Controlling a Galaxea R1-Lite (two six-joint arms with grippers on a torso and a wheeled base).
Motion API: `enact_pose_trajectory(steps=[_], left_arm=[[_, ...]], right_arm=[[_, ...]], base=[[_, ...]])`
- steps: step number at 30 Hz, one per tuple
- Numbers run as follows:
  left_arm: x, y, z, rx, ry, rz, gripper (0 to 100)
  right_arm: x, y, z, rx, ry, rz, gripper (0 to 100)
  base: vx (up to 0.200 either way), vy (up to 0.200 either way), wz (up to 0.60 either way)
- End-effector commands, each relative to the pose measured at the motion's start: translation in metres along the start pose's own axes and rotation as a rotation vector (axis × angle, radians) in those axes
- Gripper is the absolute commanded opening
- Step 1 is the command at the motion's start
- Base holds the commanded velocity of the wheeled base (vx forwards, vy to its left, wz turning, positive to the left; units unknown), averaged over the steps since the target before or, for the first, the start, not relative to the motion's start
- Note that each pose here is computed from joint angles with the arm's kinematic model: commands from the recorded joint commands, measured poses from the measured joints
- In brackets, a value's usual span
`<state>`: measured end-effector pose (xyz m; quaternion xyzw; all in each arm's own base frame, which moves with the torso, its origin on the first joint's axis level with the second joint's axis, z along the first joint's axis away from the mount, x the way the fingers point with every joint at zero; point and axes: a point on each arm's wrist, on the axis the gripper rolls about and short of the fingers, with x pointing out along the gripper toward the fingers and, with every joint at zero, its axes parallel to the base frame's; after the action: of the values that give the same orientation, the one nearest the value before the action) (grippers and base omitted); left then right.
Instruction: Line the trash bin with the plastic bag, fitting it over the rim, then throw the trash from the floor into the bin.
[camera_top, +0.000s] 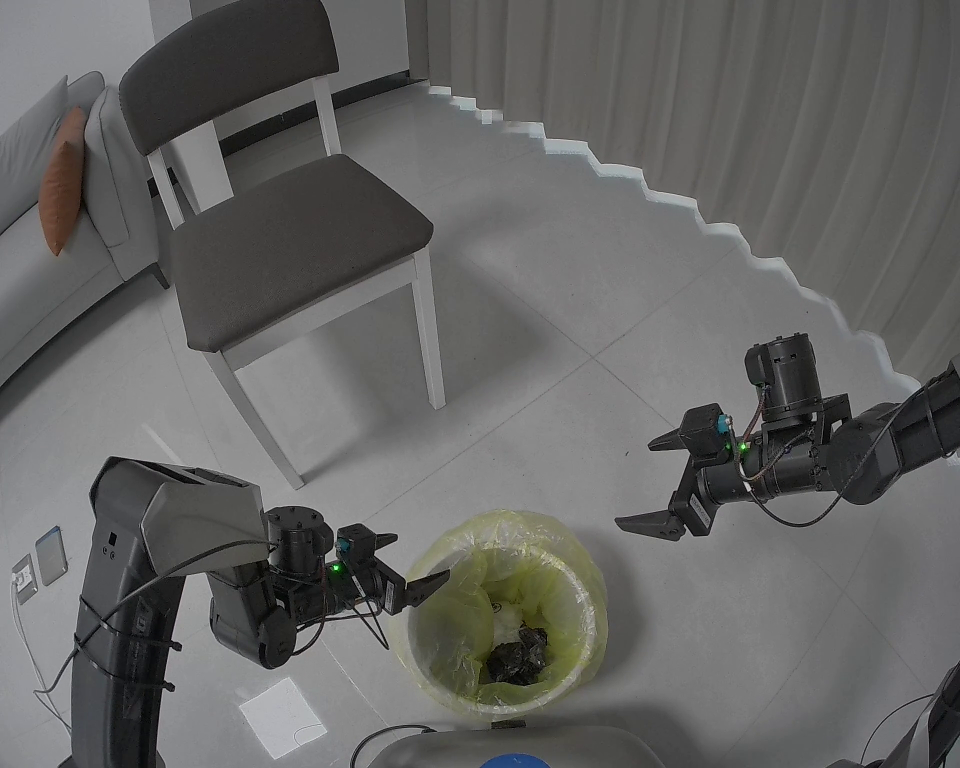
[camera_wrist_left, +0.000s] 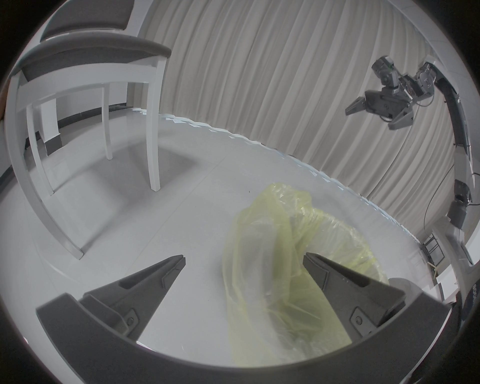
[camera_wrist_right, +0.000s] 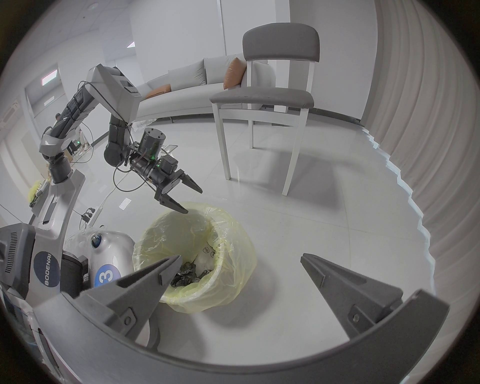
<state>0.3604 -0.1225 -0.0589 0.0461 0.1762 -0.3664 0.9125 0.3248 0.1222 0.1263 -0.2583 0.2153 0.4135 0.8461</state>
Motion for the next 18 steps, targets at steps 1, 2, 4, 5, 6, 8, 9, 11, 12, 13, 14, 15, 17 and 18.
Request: enact_pose_trajectory(steps=[1, 2, 4, 5, 6, 8, 9, 11, 12, 13, 14, 15, 17, 18], left_arm=[[0.003, 0.008, 0.003, 0.006, -0.016, 0.018, 100], [-0.001, 0.014, 0.001, -0.004, -0.014, 0.035, 100], [-0.005, 0.019, 0.0, -0.011, -0.012, 0.052, 100], [-0.006, 0.021, -0.001, -0.014, -0.011, 0.056, 100], [-0.01, 0.028, -0.004, -0.022, -0.008, 0.076, 100], [-0.013, 0.035, -0.009, -0.034, 0.001, 0.094, 100], [-0.014, 0.037, -0.011, -0.04, 0.006, 0.101, 100], [-0.016, 0.04, -0.014, -0.045, 0.009, 0.108, 100], [-0.016, 0.041, -0.015, -0.049, 0.011, 0.111, 100], [-0.016, 0.041, -0.015, -0.049, 0.011, 0.108, 100], [-0.016, 0.041, -0.016, -0.049, 0.012, 0.108, 100], [-0.014, 0.04, -0.016, -0.048, 0.011, 0.103, 100], [-0.014, 0.04, -0.016, -0.049, 0.01, 0.101, 100], [-0.015, 0.039, -0.014, -0.048, 0.003, 0.1, 100]], right_arm=[[0.002, 0.0, -0.001, 0.001, 0.004, 0.003, 100], [0.002, -0.001, -0.002, 0.002, 0.004, 0.001, 100], [0.002, -0.001, -0.002, 0.002, 0.005, 0.0, 100], [0.002, -0.001, -0.002, 0.002, 0.005, 0.0, 100], [0.002, -0.002, -0.002, 0.003, 0.004, -0.002, 100], [0.004, -0.002, -0.003, 0.003, 0.005, -0.001, 100], [0.004, -0.002, -0.004, 0.003, 0.005, -0.001, 100], [0.005, -0.002, -0.004, 0.003, 0.005, -0.001, 100], [0.004, -0.002, -0.003, 0.002, 0.003, -0.003, 100], [0.004, -0.002, -0.003, 0.002, 0.003, -0.003, 100], [0.004, -0.002, -0.003, 0.002, 0.003, -0.003, 100], [0.004, -0.003, -0.003, 0.001, 0.0, -0.005, 100], [0.003, -0.003, -0.002, 0.002, -0.001, -0.005, 100], [0.002, -0.003, -0.003, 0.003, 0.0, -0.007, 100]], base=[[0.0, 0.0, 0.0], [0.0, 0.0, 0.0], [0.0, 0.0, 0.0], [0.0, 0.0, 0.0], [0.0, 0.0, 0.0], [0.0, 0.0, 0.0], [0.0, 0.0, 0.0], [0.0, 0.0, 0.0], [0.0, 0.0, 0.0], [0.0, 0.0, 0.0], [0.0, 0.0, 0.0], [0.0, 0.0, 0.0], [0.0, 0.0, 0.0], [0.0, 0.0, 0.0]])
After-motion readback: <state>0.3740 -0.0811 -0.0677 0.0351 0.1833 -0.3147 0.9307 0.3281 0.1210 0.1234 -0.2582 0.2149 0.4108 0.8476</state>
